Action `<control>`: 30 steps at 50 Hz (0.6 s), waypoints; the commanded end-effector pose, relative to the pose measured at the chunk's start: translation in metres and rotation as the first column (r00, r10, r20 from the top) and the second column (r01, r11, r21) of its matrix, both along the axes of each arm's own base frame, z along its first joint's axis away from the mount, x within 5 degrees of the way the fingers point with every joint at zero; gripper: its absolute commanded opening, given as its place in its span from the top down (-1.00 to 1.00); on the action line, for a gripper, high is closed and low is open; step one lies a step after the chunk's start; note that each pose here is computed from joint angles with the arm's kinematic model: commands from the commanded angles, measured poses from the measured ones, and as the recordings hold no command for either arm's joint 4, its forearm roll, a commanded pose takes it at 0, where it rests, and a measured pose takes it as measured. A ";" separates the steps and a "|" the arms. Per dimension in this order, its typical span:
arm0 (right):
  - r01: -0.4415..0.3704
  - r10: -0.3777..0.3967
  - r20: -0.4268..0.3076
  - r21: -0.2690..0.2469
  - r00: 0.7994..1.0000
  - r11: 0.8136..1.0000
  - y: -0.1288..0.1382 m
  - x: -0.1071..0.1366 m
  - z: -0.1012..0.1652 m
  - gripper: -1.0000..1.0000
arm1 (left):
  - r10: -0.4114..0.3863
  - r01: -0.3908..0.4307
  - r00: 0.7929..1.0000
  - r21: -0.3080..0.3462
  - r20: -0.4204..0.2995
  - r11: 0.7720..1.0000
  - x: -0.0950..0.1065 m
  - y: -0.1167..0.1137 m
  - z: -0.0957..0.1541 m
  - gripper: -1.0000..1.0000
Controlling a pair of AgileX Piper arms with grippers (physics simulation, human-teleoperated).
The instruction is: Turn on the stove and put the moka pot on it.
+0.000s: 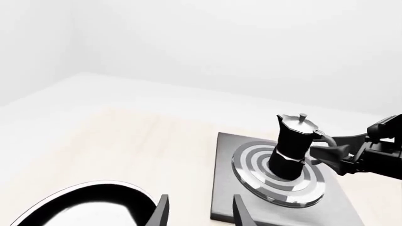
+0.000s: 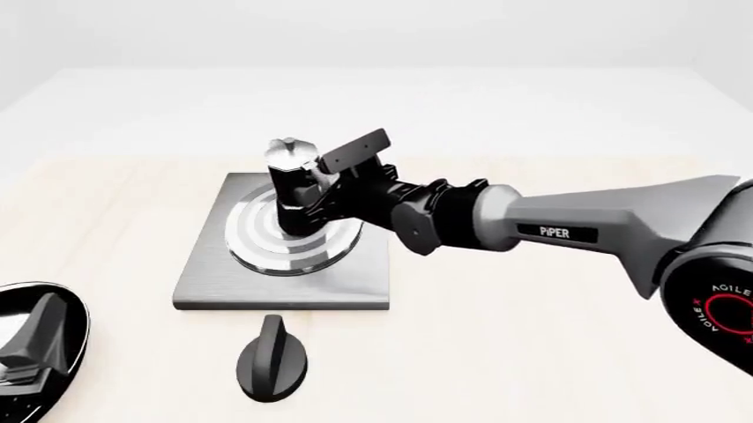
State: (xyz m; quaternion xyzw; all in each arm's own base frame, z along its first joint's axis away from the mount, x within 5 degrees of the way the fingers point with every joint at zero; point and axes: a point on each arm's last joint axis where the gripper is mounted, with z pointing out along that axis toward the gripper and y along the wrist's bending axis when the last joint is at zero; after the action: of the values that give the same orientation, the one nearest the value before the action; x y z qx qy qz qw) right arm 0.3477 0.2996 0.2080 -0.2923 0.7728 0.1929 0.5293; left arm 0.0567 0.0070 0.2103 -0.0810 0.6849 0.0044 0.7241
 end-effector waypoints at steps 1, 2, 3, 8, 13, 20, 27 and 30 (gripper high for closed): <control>0.003 -0.003 0.009 -0.013 1.000 1.000 -0.013 -0.009 0.013 -1.00 | -0.001 0.001 1.000 0.000 0.009 1.000 -0.001 0.000 0.001 -1.00; 0.003 -0.003 0.011 -0.015 1.000 1.000 -0.015 -0.010 0.014 -1.00 | -0.001 0.001 1.000 0.000 0.009 1.000 -0.001 0.000 0.001 -1.00; 0.003 -0.002 0.013 -0.017 1.000 1.000 -0.016 -0.012 0.016 -1.00 | -0.001 0.001 1.000 0.000 0.009 1.000 -0.001 0.000 0.001 -1.00; 0.009 -0.009 0.020 -0.016 1.000 1.000 -0.029 -0.021 0.028 -1.00 | -0.001 0.001 1.000 0.001 0.012 1.000 -0.001 0.000 0.001 -1.00; 0.004 -0.004 0.020 -0.015 1.000 1.000 -0.038 -0.036 0.036 -1.00 | -0.003 0.003 1.000 0.002 0.016 1.000 -0.001 0.000 0.001 -1.00; -0.011 0.011 0.010 -0.020 1.000 1.000 -0.049 -0.058 0.036 -1.00 | -0.004 0.004 1.000 0.007 0.021 1.000 -0.001 0.000 0.002 -1.00; -0.018 0.019 0.020 -0.008 1.000 1.000 -0.063 -0.080 0.048 -1.00 | -0.002 0.002 1.000 0.013 0.031 1.000 -0.001 0.000 0.003 -1.00; -0.018 0.018 0.027 0.000 0.999 1.000 -0.071 -0.089 0.055 -1.00 | -0.003 0.002 0.999 0.018 0.033 1.000 -0.001 0.000 0.004 -1.00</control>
State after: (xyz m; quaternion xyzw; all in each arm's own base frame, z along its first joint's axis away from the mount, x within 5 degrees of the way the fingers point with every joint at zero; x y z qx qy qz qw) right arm 0.2869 0.2488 0.2500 -0.3011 0.7677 0.1889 0.5332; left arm 0.0558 0.0068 0.2126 -0.0767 0.6765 0.0056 0.7324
